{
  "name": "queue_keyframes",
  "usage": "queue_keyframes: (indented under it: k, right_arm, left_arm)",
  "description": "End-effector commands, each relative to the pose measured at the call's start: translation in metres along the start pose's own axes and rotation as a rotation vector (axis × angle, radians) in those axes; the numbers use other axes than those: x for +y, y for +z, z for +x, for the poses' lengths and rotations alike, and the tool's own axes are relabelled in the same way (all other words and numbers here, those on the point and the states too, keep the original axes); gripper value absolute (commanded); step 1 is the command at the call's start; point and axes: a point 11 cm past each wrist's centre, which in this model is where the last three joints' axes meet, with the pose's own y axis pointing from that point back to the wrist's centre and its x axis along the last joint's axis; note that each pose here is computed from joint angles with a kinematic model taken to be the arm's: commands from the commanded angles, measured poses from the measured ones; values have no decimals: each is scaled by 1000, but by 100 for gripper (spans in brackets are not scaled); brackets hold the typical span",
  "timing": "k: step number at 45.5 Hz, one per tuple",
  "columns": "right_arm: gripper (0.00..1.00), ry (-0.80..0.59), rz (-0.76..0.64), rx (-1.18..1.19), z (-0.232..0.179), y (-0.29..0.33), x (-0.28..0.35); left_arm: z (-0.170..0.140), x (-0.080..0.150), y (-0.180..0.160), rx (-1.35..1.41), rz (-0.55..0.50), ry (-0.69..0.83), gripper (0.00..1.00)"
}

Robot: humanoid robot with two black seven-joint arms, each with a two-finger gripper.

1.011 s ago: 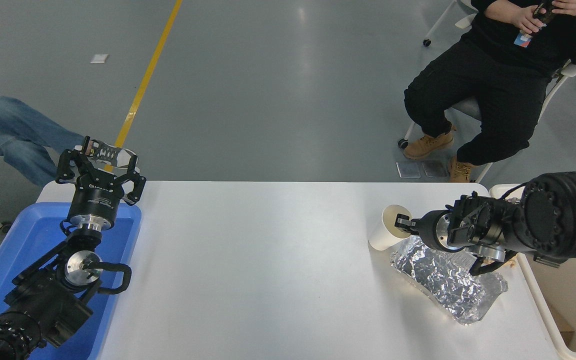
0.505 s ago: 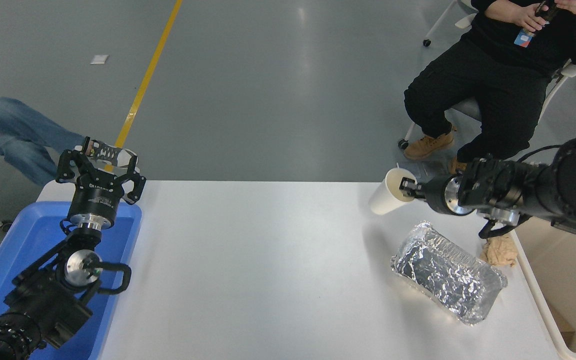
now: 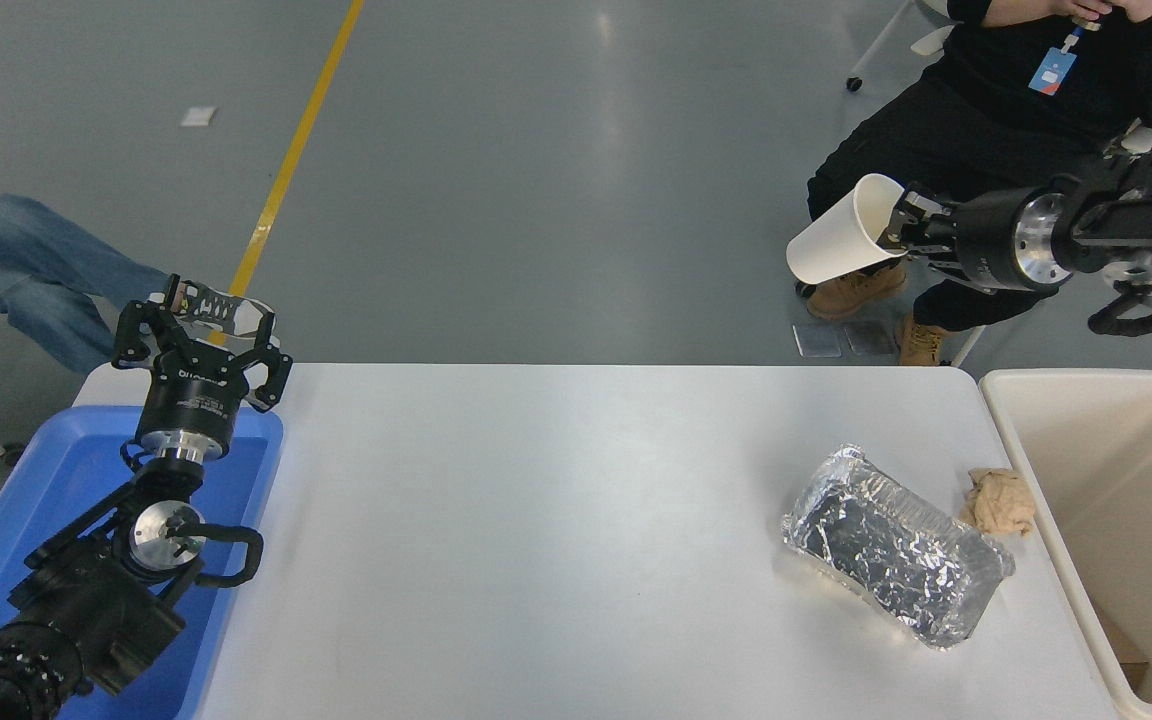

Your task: Pick up paper cup place in dustbin

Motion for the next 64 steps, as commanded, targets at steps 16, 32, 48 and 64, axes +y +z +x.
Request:
queue_keyframes:
  k: [16,32,48,64]
  right_arm:
    - [0,243,2,-195,46,61,-1]
    - [0,538,-179,-293,56,184,6]
    - [0,610,-566,-430,-11,307,27]
    - [0,603,-706,-531,-75,365,40]
  left_arm:
    - [0,0,0,0,0,-1,99]
    - [0,0,0,0,0,-1,99]
    - [0,0,0,0,0,-1,99]
    - [0,0,0,0,0,-1,99]
